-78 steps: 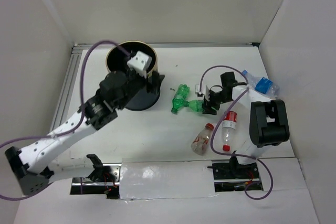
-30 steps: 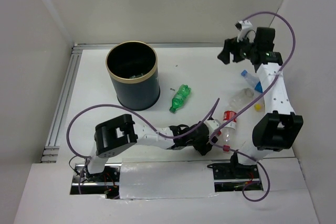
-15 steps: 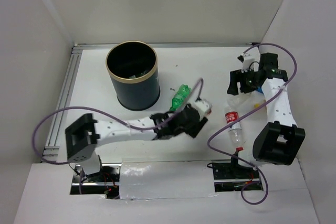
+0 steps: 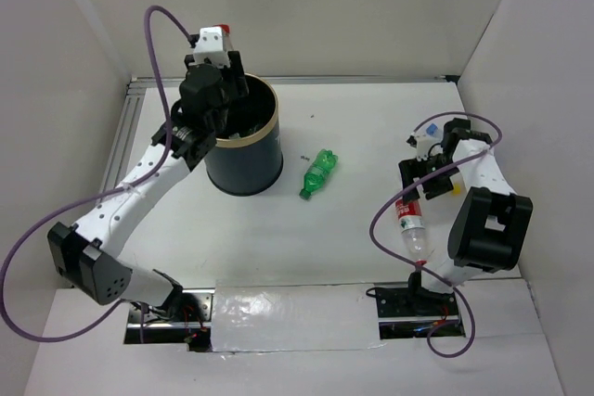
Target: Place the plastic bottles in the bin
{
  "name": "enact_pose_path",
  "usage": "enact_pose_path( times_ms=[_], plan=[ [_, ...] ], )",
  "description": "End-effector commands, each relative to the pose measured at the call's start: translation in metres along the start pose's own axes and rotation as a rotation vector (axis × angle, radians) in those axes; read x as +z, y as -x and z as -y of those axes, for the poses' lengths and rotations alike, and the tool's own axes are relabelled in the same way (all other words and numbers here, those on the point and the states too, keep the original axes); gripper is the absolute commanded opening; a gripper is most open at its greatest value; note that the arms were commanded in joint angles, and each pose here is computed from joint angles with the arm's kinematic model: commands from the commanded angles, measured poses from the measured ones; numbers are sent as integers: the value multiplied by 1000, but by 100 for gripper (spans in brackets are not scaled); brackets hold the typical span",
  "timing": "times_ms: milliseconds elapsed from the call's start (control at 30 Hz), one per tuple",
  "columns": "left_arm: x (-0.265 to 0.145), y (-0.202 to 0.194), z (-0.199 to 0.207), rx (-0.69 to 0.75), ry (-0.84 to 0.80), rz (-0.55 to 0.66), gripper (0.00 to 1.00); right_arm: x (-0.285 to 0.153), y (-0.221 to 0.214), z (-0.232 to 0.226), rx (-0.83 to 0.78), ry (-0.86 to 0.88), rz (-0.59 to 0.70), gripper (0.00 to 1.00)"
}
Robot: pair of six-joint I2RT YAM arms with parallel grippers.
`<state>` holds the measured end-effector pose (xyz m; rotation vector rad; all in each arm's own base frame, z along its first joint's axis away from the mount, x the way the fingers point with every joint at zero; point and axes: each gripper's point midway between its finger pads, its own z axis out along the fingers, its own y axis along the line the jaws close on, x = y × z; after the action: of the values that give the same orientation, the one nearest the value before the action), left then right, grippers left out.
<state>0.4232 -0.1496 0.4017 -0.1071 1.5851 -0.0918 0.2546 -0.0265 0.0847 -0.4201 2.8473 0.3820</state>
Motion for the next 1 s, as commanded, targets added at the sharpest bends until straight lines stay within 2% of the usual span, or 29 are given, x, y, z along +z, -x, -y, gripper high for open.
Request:
enact_pose_path(
  times_ms=[0, 33, 133, 167, 200, 267, 367, 467, 500, 533, 567, 600, 667, 700, 733, 767, 800, 833, 900, 933, 967],
  plan=[
    [24, -34, -24, 73, 89, -75, 21, 0, -11, -5, -35, 15, -65, 87],
    [27, -46, -31, 71, 118, -101, 25, 5, -15, -6, -37, 17, -91, 88],
    [26, -88, -65, 72, 197, -191, 66, 19, -18, -4, -32, -34, -147, 88],
    [27, -88, -70, 70, 208, -190, 67, 21, -20, -8, -43, -27, -158, 88],
    [24, -94, -77, 69, 223, -213, 80, 28, -18, -4, -40, -50, -167, 88],
    [23, -92, -80, 56, 220, -215, 88, 36, -24, -3, -18, -75, -218, 88],
    [14, -71, -64, 105, 142, -178, 99, 44, -28, 0, 2, -90, -255, 84],
    [-8, -35, -23, 158, -13, -88, 99, 50, -30, -5, 1, -58, -276, 58],
    [-22, -32, 5, 176, -99, -68, 99, 49, -28, -8, -9, -39, -270, 48],
    [-39, -20, 24, 175, -203, -33, 99, 47, -32, -14, 0, -12, -286, 30],
    [-53, -18, 42, 175, -289, -18, 99, 46, -26, -21, -31, 44, -264, 25],
    [-73, -38, 68, 196, -405, -39, 98, 41, -17, -24, -54, 68, -240, 20],
    [-113, -44, 98, 166, -604, -15, 96, 18, -9, -42, -140, 173, -224, 11],
    [-126, -73, 108, 177, -669, -42, 95, -5, 30, -55, -208, 224, -99, 9],
    [-148, -88, 126, 163, -748, -62, 95, -23, 46, -63, -239, 248, -41, 7],
    [-160, -103, 132, 146, -778, -90, 95, -38, 68, -69, -290, 232, 33, 4],
    [-169, -122, 137, 143, -804, -123, 95, -69, 107, -79, -397, 206, 175, 0],
    [-186, -154, 143, 153, -838, -174, 94, -86, 125, -96, -491, 205, 244, 0],
    [-197, -180, 143, 141, -831, -223, 94, -109, 161, -120, -610, 203, 350, 0],
    [-207, -204, 140, 163, -825, -258, 94, -133, 199, -141, -711, 186, 466, 0],
    [-212, -216, 141, 164, -834, -278, 94, -146, 220, -152, -736, 182, 544, 0]
  ],
)
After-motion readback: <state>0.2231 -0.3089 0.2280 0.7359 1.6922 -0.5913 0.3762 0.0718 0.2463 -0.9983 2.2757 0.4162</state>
